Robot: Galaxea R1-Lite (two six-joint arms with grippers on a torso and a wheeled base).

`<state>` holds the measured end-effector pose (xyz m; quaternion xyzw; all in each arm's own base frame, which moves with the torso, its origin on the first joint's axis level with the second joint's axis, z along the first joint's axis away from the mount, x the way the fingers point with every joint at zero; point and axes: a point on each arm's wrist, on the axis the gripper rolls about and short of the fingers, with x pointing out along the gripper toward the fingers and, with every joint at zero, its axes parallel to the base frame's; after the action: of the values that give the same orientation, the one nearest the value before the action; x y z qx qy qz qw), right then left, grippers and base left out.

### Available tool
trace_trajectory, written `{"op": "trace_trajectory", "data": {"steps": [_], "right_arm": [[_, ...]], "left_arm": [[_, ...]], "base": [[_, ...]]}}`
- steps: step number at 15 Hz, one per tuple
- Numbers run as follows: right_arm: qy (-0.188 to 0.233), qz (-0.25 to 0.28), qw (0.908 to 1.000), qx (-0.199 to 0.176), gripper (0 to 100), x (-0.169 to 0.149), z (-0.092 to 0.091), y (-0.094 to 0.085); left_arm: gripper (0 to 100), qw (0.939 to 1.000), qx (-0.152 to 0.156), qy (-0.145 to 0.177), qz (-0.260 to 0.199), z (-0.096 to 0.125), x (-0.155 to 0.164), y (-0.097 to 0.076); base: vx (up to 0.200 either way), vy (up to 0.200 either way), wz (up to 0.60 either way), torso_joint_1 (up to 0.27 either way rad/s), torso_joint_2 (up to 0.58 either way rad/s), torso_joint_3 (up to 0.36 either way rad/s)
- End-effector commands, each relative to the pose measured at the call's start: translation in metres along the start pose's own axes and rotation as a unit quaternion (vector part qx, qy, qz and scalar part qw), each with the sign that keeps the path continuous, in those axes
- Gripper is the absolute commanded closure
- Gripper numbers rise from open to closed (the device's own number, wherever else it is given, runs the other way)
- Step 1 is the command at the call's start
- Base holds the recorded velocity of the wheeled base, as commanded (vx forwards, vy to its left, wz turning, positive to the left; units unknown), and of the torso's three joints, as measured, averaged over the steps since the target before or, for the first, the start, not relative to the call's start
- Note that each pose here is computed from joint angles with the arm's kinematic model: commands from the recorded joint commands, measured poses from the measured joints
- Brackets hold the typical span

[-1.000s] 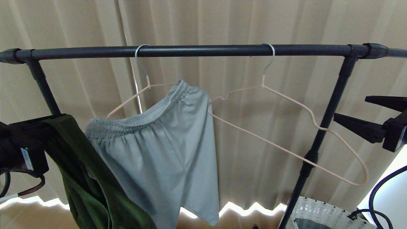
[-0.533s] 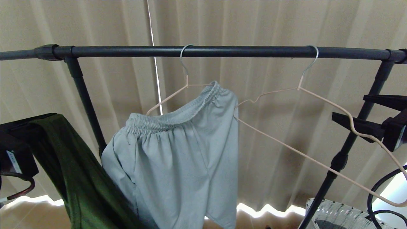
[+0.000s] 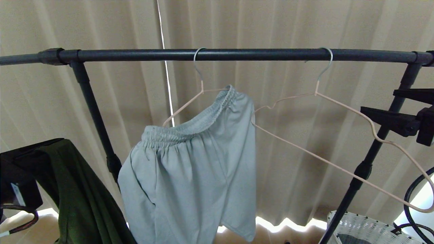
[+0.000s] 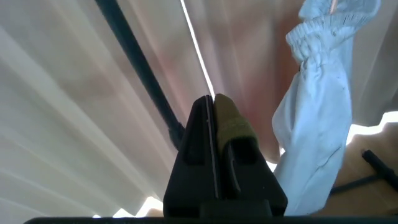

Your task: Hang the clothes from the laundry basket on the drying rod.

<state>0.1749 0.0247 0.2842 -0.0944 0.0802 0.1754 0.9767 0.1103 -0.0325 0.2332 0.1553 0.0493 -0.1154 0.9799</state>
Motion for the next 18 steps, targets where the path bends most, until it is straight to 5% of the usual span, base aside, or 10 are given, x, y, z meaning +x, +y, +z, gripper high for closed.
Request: {"op": "trace_trajectory", "data": {"steps": [1, 12, 18], "right_arm": [[-0.008, -0.008, 0.9999, -0.003, 0, -0.011, 0.008, 0.0], [-0.004, -0.018, 0.9998, -0.001, 0, -0.072, -0.005, 0.017], [0.062, 0.0, 0.998, 0.013, 0, -0.015, -0.002, 0.003]], "left_arm": [[100, 1.0, 0.0, -0.004, 0.004, -0.003, -0.005, 0.0], [100, 1.0, -0.002, 0.007, 0.004, -0.004, 0.0, 0.0], [100, 1.0, 0.0, 0.008, 0.0, -0.005, 0.0, -0.001]], "base": [[0.0, 0.0, 0.0, 0.0, 0.0, 0.0], [0.0, 0.0, 0.0, 0.0, 0.0, 0.0], [0.0, 0.0, 0.0, 0.0, 0.0, 0.0]]}}
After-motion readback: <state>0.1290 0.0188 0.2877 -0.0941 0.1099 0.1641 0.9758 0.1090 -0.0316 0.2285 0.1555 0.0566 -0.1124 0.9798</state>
